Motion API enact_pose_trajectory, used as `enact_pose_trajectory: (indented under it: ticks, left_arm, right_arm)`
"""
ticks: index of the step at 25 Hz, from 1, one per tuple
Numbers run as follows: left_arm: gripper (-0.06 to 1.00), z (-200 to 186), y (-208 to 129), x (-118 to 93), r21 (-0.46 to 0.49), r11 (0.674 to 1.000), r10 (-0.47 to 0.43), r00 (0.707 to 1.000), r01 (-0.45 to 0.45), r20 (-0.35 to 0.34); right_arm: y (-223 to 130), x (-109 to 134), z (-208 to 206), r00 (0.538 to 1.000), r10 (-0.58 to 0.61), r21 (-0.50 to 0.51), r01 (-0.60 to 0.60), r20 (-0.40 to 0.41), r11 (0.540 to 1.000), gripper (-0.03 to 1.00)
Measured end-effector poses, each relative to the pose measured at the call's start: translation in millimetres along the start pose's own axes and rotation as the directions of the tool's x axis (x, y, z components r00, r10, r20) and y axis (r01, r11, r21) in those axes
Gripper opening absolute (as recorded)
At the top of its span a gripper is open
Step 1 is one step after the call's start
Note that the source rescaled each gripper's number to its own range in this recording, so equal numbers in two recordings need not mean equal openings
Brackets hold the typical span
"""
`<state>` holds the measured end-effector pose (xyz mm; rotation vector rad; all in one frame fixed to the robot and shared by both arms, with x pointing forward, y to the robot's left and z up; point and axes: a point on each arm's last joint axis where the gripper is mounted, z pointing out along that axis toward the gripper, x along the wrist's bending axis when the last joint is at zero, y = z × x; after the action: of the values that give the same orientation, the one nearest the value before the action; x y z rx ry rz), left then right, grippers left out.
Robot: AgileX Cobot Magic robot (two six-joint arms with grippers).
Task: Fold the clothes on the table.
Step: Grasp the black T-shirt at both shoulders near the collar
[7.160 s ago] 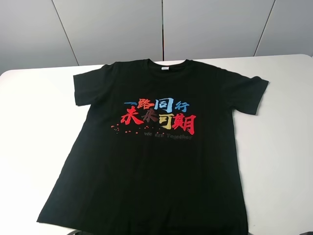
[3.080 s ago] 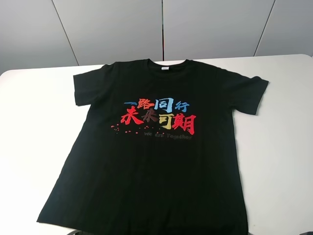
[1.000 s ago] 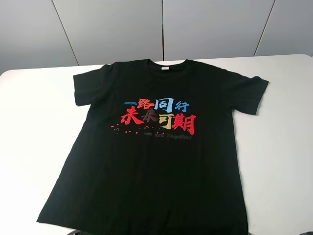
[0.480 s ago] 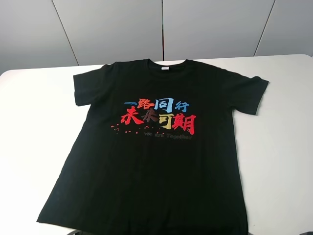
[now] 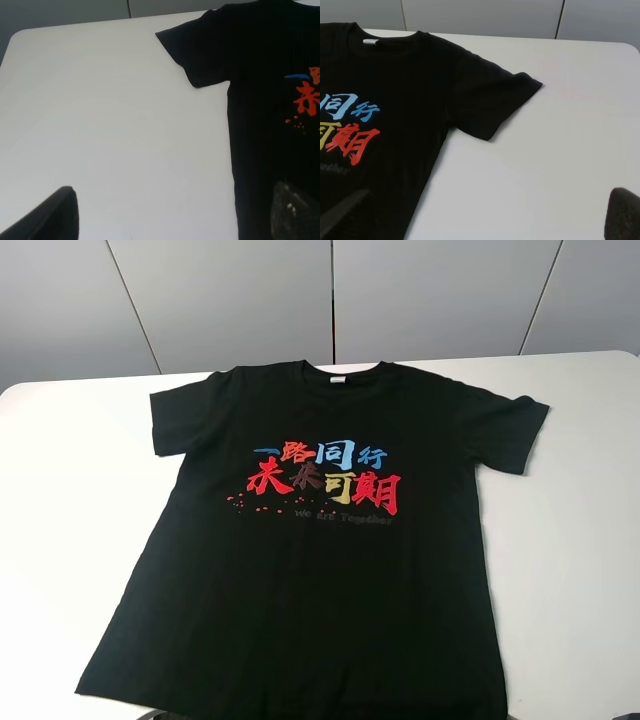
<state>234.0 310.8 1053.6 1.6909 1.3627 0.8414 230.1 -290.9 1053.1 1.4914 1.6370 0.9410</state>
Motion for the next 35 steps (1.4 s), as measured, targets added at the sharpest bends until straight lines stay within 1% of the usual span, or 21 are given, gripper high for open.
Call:
enact_pose_trajectory:
  ticks: [35]
  left_arm:
    - [1.00,0.0,0.0,0.0,0.000,1.000,0.000,1.000,0.000,0.000]
  right_arm:
    - [0.0,0.0,0.0,1.000,0.002,0.000,-0.002,0.000,1.000,0.98]
